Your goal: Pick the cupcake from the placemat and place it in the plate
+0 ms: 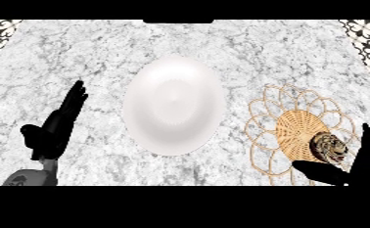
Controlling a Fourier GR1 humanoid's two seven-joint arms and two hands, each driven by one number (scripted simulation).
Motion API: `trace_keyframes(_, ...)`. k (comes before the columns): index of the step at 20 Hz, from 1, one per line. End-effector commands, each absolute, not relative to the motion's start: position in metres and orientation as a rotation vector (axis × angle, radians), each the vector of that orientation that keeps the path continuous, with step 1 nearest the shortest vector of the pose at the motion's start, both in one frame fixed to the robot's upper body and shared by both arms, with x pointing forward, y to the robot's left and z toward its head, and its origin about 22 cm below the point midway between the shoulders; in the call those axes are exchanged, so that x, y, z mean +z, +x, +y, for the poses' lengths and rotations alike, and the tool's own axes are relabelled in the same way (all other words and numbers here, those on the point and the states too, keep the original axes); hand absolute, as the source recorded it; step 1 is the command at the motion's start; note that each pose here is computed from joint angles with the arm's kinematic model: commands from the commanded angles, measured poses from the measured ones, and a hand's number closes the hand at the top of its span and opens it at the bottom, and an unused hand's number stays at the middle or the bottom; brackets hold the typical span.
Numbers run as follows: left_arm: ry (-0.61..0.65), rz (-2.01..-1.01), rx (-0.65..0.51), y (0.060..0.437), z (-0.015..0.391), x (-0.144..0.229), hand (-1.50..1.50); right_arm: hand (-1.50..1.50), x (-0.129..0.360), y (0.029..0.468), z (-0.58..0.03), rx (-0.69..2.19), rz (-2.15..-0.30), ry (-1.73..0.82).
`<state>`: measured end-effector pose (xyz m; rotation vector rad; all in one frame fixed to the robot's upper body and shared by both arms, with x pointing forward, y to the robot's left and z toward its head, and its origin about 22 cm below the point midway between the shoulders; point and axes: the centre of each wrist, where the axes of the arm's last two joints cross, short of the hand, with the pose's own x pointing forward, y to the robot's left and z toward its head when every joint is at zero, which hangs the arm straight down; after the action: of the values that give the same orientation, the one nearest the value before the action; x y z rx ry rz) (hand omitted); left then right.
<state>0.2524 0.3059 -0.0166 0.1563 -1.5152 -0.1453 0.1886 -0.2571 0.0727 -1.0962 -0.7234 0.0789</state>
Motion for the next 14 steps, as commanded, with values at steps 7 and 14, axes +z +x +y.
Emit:
trace_keyframes(7,0.168,-1.521,-0.129,0.262,0.293,-0.026,0.0,-1.5,0.051,0.216,-0.27,0.088,-0.516,-1.079)
trace_keyframes(14,0.148,-1.525,-0.131,0.257,0.304,-0.02,0.0,-1.5,0.039,0.221,-0.289,0.062,-0.471,-1.083)
